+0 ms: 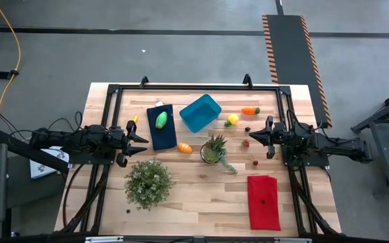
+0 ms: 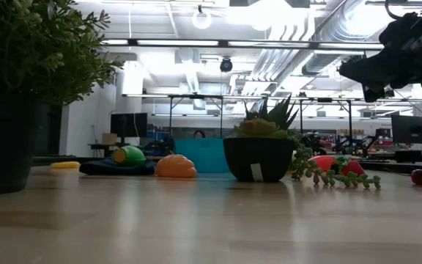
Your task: Pick and placing Produce into tupperware
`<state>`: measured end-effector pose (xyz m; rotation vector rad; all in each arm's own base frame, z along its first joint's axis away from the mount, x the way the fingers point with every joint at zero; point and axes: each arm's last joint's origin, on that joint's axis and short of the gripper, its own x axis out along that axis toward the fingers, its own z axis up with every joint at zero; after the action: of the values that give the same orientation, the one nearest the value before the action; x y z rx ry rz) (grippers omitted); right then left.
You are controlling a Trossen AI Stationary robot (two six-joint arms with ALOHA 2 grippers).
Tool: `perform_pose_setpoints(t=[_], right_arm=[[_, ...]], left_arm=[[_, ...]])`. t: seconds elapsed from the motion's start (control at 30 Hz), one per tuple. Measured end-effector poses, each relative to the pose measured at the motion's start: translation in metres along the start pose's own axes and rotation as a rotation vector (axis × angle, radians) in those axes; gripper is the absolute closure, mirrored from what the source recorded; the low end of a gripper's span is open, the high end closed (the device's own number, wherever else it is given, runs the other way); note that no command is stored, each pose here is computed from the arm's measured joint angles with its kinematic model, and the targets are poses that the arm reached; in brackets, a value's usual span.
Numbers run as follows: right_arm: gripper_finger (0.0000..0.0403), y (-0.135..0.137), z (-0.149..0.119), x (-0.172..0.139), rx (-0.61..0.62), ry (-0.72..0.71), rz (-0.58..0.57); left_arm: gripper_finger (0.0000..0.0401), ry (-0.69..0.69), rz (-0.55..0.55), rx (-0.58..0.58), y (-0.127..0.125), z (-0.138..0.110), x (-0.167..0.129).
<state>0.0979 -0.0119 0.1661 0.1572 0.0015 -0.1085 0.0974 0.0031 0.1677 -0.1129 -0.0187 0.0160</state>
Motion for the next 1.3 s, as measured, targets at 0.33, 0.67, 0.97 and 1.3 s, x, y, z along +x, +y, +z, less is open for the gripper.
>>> perform_pose_setpoints(t=[0.33,0.67,0.97,1.3], right_arm=[[0.0402,0.0000,0.0001,0.0000,0.000,-0.001,0.000],[0.0402,0.0000,0.0002,0.0000,-0.002,-0.001,0.000],[0.0402,0.0000,0.0002,0.0000,0.524,-0.001,0.000],[0.0402,0.0000,0.0002,0.0000,0.949,-0.001,0.001]], left_arm=[[0.0270,0.000,0.000,-0.159,0.0000,0.0000,0.0000],[0.0270,0.000,0.000,-0.570,0.0000,0.0000,0.0000],[0.0270,0.000,0.000,-0.796,0.0000,0.0000,0.0000],[0.0270,0.000,0.000,-0.942,0.0000,0.0000,0.0000]])
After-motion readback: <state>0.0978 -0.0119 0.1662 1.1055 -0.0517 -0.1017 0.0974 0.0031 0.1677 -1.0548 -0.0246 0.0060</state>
